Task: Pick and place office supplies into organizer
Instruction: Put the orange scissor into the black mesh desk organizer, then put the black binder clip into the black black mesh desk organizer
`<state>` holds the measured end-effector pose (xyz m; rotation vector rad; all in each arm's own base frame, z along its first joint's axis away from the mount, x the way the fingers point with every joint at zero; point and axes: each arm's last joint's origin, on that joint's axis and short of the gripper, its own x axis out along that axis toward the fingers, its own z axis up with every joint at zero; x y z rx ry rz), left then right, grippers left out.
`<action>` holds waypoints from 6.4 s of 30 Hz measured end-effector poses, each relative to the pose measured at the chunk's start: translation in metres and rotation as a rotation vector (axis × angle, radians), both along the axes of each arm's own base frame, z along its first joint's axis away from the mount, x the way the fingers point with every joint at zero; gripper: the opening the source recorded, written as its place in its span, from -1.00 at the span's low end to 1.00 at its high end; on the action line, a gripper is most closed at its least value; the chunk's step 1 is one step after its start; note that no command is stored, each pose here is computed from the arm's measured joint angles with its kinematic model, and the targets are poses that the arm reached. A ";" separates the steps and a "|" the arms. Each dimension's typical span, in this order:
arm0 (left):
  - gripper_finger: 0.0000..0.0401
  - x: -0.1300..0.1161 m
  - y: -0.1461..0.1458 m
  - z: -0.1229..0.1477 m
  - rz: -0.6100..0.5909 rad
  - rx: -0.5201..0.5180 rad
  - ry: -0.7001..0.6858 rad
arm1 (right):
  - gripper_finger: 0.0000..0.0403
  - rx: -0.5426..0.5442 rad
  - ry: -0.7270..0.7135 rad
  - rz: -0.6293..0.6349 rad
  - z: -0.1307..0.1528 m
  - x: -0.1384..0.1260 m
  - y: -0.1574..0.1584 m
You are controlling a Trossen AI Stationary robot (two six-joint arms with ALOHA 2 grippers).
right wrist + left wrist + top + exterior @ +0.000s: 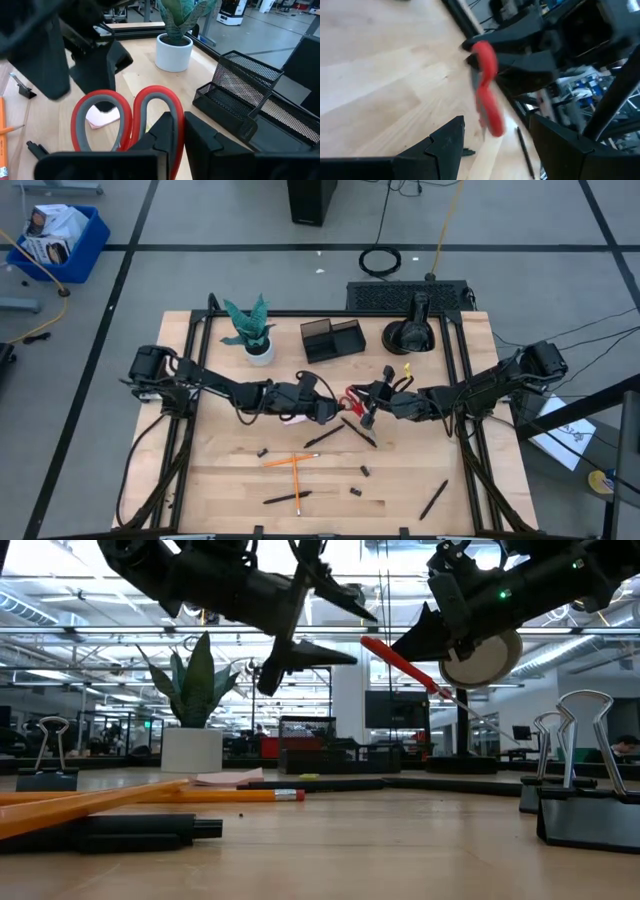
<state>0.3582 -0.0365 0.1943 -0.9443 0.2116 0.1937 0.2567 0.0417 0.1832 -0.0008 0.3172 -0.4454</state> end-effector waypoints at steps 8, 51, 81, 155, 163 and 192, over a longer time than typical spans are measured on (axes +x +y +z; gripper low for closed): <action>0.15 0.004 0.009 -0.009 0.002 -0.015 0.031 | -0.87 0.004 -0.013 0.001 0.001 0.001 0.000; -0.80 0.017 0.010 -0.007 -0.198 0.126 0.118 | -0.62 0.026 -0.015 0.085 0.002 0.001 0.003; -0.85 -0.043 0.042 0.082 0.131 0.532 0.189 | -0.51 -0.138 -0.170 0.130 0.067 -0.066 0.050; -0.01 -0.034 0.187 0.032 0.443 0.574 0.359 | -0.50 -0.109 -0.173 0.097 0.045 -0.069 0.041; 0.19 -0.042 0.164 0.072 0.251 0.555 0.161 | -0.50 -0.110 -0.162 0.130 0.043 -0.069 0.041; 0.19 -0.081 -0.045 0.053 -0.332 0.548 0.540 | -0.50 0.089 -0.227 0.292 0.045 -0.067 0.047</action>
